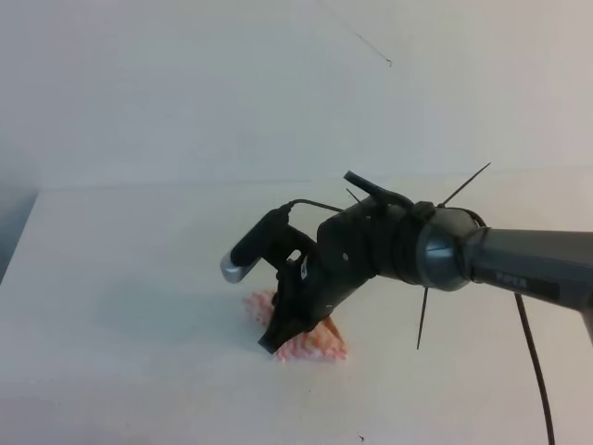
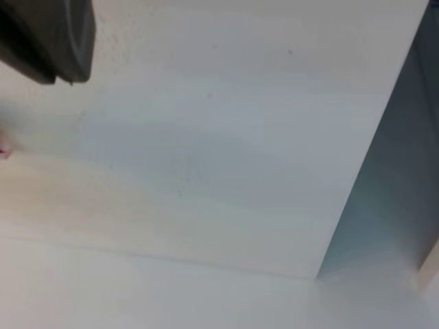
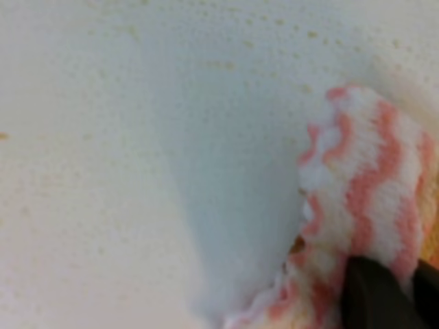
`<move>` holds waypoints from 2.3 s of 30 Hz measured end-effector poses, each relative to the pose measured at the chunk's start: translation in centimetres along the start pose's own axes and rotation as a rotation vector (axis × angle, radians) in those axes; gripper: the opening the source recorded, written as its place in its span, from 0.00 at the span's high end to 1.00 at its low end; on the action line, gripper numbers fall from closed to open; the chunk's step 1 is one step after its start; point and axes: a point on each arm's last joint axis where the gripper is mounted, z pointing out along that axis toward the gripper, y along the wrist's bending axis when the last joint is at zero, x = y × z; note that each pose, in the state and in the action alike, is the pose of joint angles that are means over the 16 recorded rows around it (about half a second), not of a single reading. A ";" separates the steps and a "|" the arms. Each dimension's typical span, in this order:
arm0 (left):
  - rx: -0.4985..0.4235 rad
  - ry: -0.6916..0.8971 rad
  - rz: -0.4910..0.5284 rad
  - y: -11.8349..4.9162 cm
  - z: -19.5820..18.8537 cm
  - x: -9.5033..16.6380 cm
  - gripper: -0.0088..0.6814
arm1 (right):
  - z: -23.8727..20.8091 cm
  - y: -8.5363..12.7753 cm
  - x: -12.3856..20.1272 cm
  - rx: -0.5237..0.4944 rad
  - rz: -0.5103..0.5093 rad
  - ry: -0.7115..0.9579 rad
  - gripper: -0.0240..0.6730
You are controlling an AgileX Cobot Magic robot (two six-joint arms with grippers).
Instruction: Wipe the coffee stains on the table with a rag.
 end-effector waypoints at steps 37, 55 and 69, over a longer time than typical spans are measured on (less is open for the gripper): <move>0.001 -0.004 0.000 0.0 -0.1 -0.1 0.99 | 1.2 8.0 -2.4 -0.139 0.025 -0.011 0.92; 0.001 -0.004 0.000 0.0 0.0 0.0 0.99 | -8.8 4.0 -0.5 0.255 0.134 -0.040 0.92; 0.000 -0.001 0.000 -0.1 0.0 -0.2 0.99 | -6.2 0.6 6.1 0.260 0.395 -0.006 0.72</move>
